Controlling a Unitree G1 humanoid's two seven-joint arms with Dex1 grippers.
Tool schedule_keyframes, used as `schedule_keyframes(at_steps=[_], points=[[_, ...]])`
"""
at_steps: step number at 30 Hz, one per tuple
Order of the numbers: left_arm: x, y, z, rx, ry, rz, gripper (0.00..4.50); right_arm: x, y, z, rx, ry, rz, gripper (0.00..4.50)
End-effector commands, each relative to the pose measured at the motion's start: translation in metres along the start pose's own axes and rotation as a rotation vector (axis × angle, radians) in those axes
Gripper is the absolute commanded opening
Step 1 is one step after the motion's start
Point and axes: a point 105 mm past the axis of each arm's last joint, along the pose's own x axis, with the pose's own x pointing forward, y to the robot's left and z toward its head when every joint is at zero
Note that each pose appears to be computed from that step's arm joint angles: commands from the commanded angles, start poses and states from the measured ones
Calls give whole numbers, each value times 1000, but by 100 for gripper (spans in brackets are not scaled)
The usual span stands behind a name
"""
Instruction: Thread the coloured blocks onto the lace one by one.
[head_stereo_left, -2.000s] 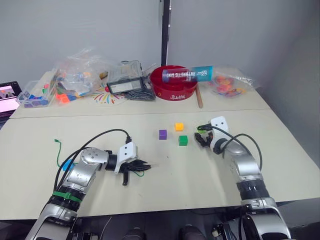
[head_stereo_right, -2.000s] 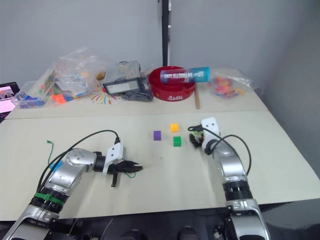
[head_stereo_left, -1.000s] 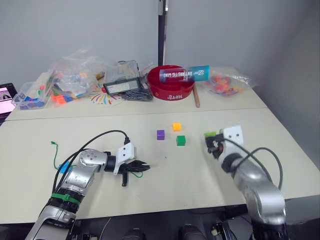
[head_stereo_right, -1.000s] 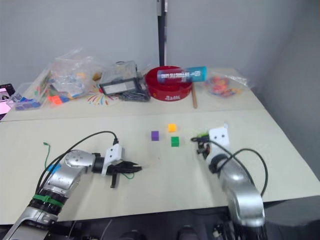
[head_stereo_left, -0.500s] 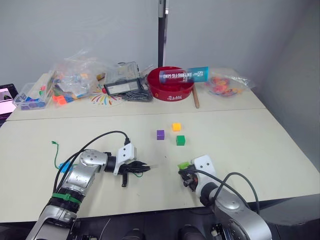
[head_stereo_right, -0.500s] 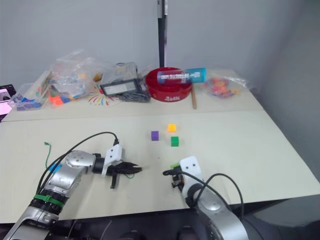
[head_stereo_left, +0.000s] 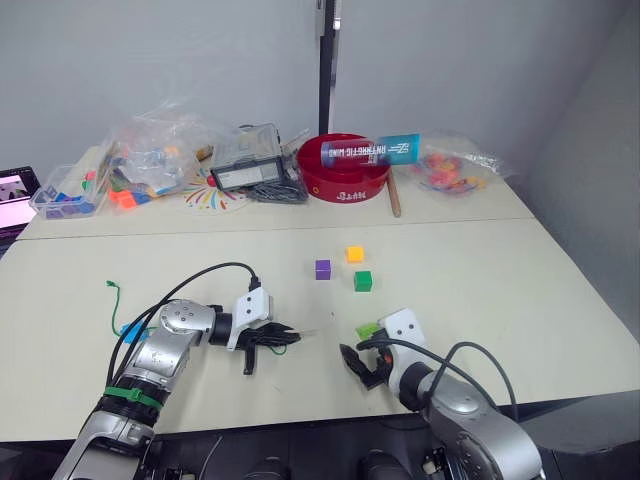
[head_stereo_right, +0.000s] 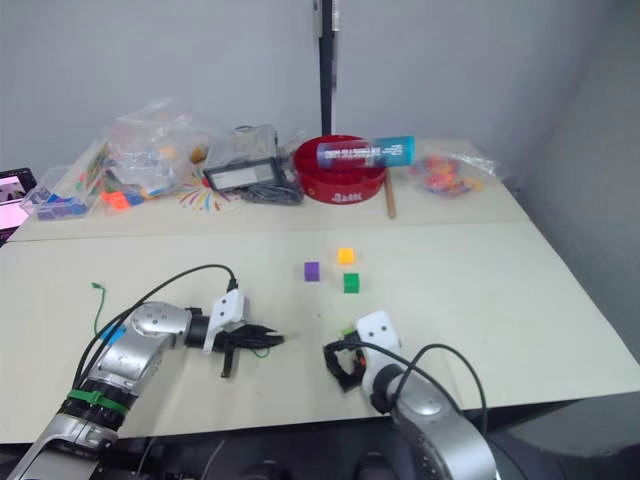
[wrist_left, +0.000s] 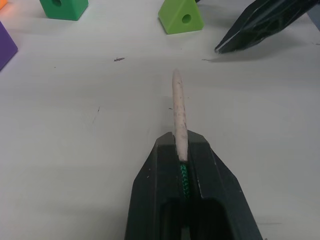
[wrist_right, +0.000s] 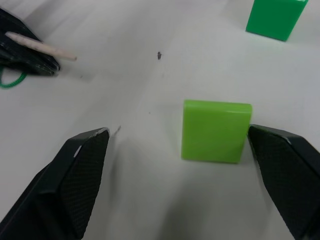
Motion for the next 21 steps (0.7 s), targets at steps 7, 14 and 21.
schedule_keyframes(at_steps=[7,14,21], points=[[-4,2,5,28,-8,14,0,-18,-26,31,-252,-62,412,448],[-8,1,6,34,-1,16,0,12,-51,36,-539,-4,608,448],[-10,-3,5,29,1,20,0,27,-53,38,-683,28,771,448]])
